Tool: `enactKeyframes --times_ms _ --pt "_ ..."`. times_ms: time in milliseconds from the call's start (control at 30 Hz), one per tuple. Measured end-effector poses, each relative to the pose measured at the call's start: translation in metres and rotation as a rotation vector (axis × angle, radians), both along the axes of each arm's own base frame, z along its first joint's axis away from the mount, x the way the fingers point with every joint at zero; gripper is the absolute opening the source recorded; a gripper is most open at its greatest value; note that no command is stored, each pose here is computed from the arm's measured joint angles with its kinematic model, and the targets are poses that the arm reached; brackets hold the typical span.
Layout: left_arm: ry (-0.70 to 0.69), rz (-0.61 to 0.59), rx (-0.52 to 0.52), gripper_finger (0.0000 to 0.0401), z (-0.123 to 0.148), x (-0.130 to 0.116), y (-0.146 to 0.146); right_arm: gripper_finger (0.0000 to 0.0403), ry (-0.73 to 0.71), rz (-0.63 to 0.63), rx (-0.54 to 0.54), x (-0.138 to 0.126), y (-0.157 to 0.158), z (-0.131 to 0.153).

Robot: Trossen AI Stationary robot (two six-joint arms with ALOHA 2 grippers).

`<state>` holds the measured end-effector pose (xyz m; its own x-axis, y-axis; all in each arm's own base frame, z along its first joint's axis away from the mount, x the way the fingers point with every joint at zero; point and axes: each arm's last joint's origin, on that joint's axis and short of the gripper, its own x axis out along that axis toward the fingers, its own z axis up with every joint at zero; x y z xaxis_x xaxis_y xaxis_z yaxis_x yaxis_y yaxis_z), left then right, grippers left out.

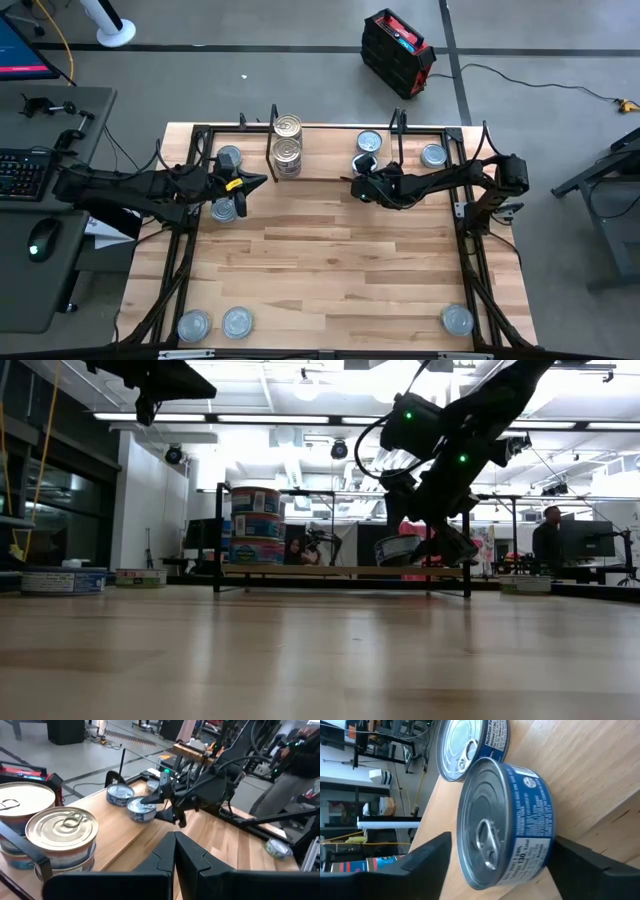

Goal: Stack canned seafood by type on shelf
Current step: Stack the blue tuna can on top of the other blue tuna can on the shelf

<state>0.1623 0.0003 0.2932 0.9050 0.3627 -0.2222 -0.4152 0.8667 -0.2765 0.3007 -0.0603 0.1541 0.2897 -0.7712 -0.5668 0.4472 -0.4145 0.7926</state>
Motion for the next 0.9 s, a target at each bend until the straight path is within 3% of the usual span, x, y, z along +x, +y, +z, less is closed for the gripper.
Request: enactKeyframes --times_ms 100,267,500,600,767,900 --pt "0.006 0.002 -0.006 0.0001 -0.001 0.000 0.000 0.0241 0.000 0.003 0.004 0.000 0.000 0.000" --pt "0.005 0.002 -0.006 0.0001 -0.001 0.000 0.000 0.0107 -0.011 0.010 -0.009 0.002 0.004 0.001" --pt "0.006 0.001 -0.002 0.0001 -0.001 0.000 0.000 0.0106 -0.145 -0.037 -0.126 0.012 0.010 0.012" --pt "0.006 0.001 -0.002 0.0001 -0.001 0.000 0.000 0.0106 -0.132 -0.049 -0.145 0.016 0.005 0.019" --pt "0.012 0.001 -0.002 0.0001 -0.001 0.000 0.000 0.0106 -0.069 -0.170 -0.196 0.013 -0.015 0.029" --pt "0.025 0.003 -0.011 0.0001 -0.003 -0.001 0.000 0.0106 -0.027 -0.192 -0.166 0.011 -0.032 0.034"
